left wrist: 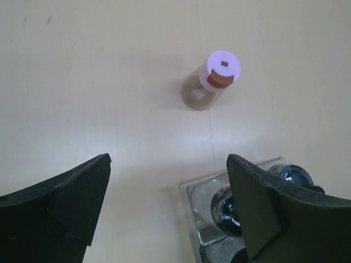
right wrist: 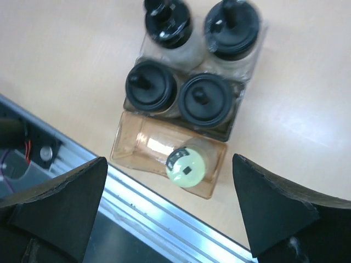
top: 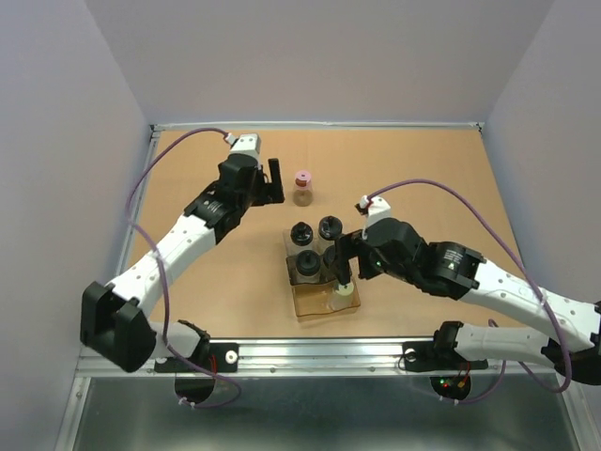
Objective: Organize the condiment bottles
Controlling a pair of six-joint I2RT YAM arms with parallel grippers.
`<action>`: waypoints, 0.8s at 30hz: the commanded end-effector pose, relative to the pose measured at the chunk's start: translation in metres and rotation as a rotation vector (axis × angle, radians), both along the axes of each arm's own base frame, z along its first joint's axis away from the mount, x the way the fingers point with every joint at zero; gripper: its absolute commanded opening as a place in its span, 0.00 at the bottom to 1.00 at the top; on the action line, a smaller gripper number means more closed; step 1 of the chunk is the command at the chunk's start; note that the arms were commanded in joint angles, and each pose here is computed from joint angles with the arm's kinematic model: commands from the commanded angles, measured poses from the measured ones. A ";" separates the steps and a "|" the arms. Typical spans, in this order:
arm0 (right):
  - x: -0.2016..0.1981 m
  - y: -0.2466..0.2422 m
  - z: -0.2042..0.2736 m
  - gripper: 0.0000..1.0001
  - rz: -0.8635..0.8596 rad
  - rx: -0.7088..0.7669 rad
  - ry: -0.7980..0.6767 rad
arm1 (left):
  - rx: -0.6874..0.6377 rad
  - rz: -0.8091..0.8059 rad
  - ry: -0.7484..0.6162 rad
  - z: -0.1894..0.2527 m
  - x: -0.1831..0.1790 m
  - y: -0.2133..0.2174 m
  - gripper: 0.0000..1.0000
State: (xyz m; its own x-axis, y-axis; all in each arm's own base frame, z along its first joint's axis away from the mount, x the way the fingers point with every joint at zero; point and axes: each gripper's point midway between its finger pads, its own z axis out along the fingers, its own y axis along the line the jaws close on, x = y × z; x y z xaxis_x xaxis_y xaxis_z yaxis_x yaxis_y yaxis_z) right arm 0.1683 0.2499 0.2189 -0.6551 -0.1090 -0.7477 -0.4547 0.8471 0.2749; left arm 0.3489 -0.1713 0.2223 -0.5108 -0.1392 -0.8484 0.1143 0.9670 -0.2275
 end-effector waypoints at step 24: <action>0.109 -0.097 0.054 1.00 -0.486 -0.192 -0.087 | 0.192 -0.377 0.098 -0.076 0.152 -0.107 0.99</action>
